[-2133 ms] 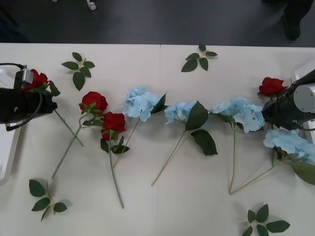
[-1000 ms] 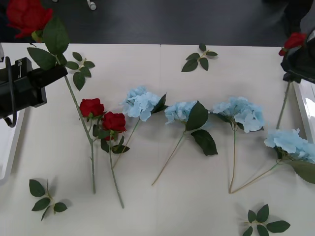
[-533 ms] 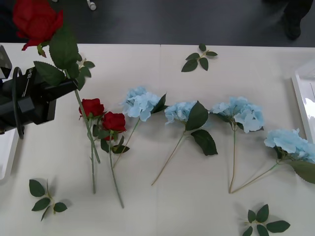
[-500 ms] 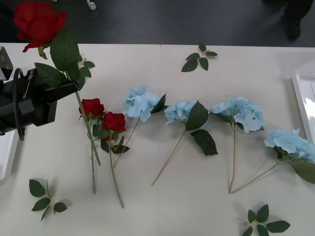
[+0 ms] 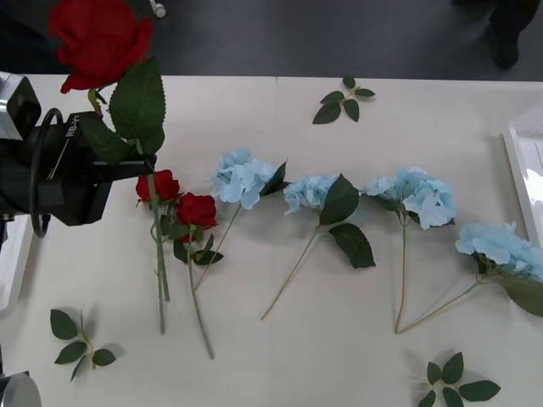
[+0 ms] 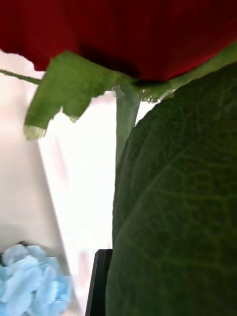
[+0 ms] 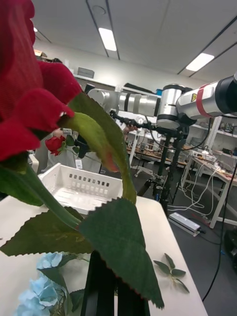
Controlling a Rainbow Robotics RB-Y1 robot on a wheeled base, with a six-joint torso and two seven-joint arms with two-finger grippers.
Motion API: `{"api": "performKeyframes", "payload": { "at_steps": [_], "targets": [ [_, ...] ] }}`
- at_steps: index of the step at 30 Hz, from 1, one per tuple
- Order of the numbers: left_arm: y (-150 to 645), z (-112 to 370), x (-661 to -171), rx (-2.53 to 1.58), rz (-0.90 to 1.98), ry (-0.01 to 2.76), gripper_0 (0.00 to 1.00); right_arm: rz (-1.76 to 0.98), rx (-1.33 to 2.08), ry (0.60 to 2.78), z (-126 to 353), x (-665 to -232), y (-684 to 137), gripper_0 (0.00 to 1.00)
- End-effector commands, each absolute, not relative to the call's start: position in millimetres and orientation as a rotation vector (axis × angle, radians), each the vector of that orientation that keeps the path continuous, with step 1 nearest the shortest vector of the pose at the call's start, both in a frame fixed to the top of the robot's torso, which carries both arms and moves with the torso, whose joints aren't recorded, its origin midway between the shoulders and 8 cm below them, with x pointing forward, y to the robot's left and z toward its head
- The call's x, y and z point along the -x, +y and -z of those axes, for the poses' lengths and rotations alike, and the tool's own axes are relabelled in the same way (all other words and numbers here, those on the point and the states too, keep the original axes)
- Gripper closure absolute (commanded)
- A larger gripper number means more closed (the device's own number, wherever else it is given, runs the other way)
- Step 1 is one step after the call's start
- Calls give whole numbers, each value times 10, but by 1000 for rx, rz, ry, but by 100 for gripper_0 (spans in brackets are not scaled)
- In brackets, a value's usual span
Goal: Put the red flowers into the right box and the blue flowers into the left box
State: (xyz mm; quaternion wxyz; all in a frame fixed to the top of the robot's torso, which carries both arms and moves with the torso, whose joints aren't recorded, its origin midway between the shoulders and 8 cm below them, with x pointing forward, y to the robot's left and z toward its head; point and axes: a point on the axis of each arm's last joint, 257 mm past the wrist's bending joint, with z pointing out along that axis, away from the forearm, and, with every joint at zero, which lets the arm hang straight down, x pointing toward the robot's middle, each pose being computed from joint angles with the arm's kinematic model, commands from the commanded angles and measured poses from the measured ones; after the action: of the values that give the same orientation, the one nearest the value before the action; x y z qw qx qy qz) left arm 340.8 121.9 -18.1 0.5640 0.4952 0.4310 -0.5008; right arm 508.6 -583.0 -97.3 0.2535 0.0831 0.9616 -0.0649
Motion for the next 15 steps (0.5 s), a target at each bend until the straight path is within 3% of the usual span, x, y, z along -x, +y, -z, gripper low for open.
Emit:
{"api": "performKeyframes", "payload": {
  "at_steps": [1, 15],
  "targets": [
    [1032, 30, -3405, -1185, 1144, 933, 100, 294, -162, 2589, 937, -5082, -6168, 100],
    [606, 0, -3532, -1212, 1138, 928, 100, 599, -169, 2535, 1436, -5072, -6856, 100]
  ]
}}
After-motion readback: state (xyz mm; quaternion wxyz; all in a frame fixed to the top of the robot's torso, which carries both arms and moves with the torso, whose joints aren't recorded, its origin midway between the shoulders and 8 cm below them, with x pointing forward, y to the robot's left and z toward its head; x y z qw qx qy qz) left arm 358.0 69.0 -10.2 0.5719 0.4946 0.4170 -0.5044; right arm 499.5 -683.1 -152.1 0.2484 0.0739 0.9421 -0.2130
